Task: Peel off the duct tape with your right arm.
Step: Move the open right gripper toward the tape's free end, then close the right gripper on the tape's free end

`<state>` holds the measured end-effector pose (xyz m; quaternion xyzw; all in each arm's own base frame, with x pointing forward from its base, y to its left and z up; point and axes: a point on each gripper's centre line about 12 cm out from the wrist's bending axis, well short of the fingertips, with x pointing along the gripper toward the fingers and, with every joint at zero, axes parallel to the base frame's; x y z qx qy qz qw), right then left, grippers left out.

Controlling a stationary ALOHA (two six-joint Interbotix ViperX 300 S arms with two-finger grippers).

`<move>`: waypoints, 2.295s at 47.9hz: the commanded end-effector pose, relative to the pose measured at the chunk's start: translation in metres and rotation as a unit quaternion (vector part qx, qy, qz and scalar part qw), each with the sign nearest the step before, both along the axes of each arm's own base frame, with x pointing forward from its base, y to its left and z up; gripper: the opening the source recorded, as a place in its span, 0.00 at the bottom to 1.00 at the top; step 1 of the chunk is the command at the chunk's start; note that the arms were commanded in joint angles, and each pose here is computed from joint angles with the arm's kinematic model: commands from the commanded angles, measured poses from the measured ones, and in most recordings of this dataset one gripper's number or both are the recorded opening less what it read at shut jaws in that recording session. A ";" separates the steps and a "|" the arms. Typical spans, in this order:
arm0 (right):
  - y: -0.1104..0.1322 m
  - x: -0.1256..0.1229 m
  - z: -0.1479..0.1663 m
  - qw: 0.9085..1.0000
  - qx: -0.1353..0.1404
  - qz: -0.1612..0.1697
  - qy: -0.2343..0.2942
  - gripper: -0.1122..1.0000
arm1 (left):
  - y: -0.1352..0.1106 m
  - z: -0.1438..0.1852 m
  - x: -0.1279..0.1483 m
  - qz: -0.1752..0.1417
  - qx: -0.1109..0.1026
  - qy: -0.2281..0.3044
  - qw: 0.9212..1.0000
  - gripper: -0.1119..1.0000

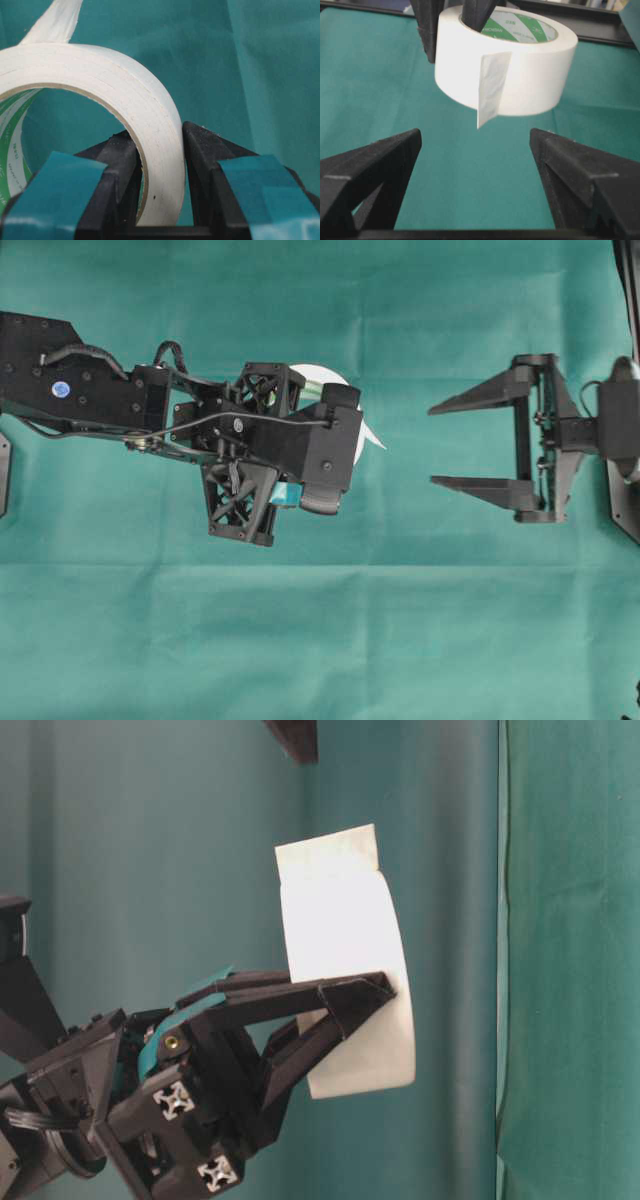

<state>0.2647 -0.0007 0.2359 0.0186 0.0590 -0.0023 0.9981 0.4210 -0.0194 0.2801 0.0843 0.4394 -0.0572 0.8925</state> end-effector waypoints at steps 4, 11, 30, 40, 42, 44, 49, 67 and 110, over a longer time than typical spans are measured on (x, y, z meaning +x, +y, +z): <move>-0.002 0.016 0.012 1.000 0.002 -0.005 -0.025 0.87 | 0.000 0.020 0.002 -0.001 0.001 -0.031 1.000 0.30; -0.004 0.028 0.010 1.000 0.002 -0.007 -0.018 0.87 | 0.000 0.019 0.001 -0.002 0.001 -0.031 1.000 0.30; -0.007 0.056 0.006 1.000 0.002 -0.012 -0.005 0.87 | -0.002 0.020 0.001 -0.005 0.001 -0.032 0.999 0.30; -0.009 0.059 0.005 1.000 0.002 -0.015 -0.002 0.87 | -0.002 0.019 0.001 -0.005 0.001 -0.030 1.000 0.30; -0.010 0.059 0.005 1.000 0.002 -0.016 -0.002 0.87 | -0.002 0.018 0.001 -0.005 0.002 -0.029 1.000 0.30; -0.010 0.059 0.005 1.000 0.002 -0.017 -0.002 0.87 | -0.003 0.019 0.001 -0.006 0.001 -0.030 1.000 0.30; -0.010 0.059 0.005 1.000 0.002 -0.017 -0.002 0.85 | -0.003 0.018 0.000 -0.006 0.002 -0.028 1.000 0.30; -0.014 0.059 0.005 1.000 0.002 -0.022 -0.002 0.13 | -0.004 0.017 0.000 -0.007 0.002 -0.028 1.000 0.30; -0.015 0.059 0.005 1.000 0.001 -0.024 -0.002 0.02 | -0.007 0.014 -0.001 -0.013 0.003 -0.023 1.000 0.30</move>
